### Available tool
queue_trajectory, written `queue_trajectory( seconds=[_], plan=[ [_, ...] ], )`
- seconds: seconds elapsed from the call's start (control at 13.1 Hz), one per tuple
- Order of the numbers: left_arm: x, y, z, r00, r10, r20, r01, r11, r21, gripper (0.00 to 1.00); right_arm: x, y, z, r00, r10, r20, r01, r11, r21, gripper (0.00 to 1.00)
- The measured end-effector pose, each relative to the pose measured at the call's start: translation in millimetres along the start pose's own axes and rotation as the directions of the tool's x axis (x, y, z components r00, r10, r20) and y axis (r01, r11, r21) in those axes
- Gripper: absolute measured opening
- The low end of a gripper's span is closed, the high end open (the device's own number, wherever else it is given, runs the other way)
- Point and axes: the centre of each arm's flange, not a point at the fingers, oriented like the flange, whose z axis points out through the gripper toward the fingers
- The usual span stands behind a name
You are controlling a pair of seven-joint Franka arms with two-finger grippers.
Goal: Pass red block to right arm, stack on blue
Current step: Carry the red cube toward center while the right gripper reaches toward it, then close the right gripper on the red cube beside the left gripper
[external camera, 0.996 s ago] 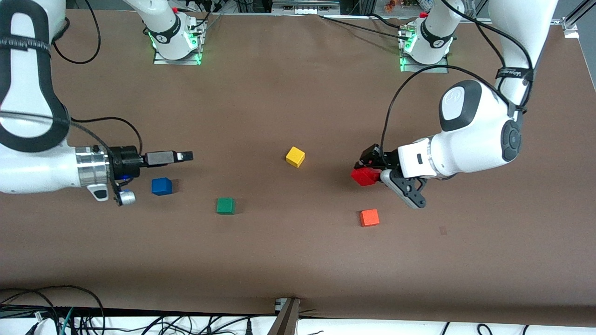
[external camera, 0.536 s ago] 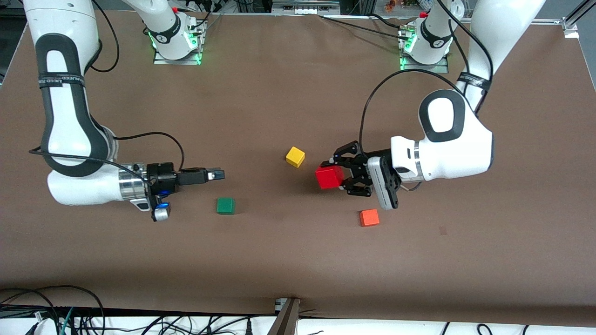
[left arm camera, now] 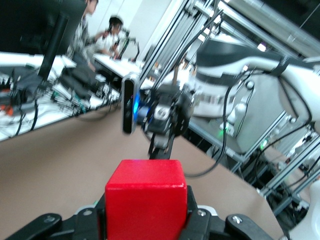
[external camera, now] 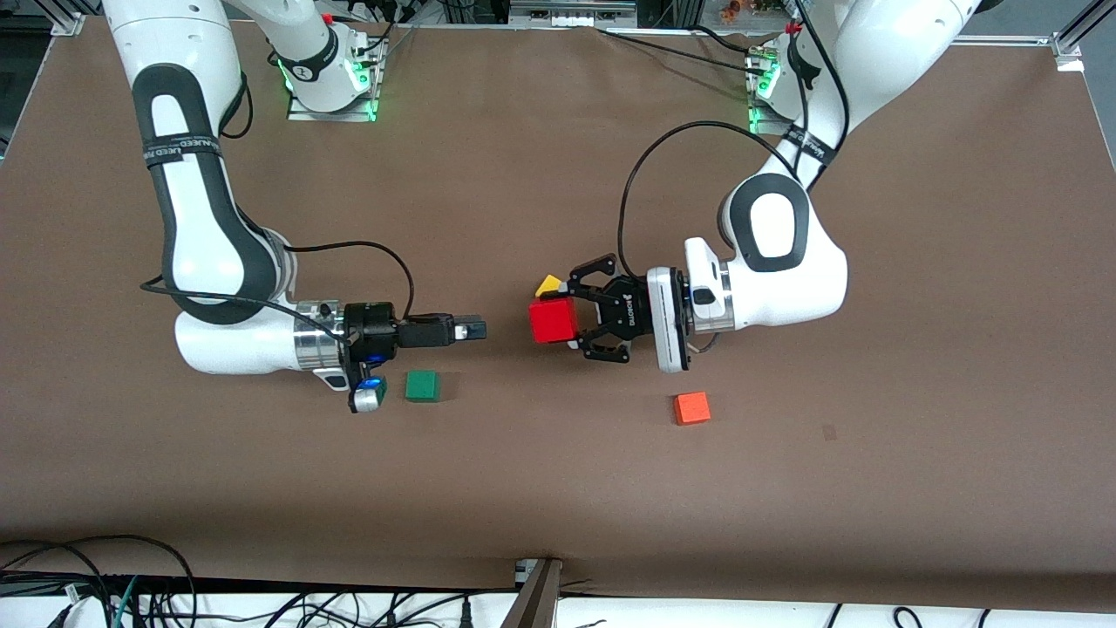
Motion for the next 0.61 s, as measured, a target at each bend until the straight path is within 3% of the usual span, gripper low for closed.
queue_trajectory(
  seconds=[0.15, 0.61],
  plan=[
    [-8, -1, 8, 0.999, 0.044, -0.032, -0.044, 0.999, -0.009, 0.56, -1, 1, 12, 1.000, 0.010, -0.004, -0.010, 1.000, 0.001, 1.00],
    [-23, -3, 22, 0.997, 0.059, -0.043, -0.060, 0.998, -0.021, 0.56, -4, -9, 17, 0.999, 0.052, -0.005, -0.052, 0.999, 0.008, 1.00]
  ],
)
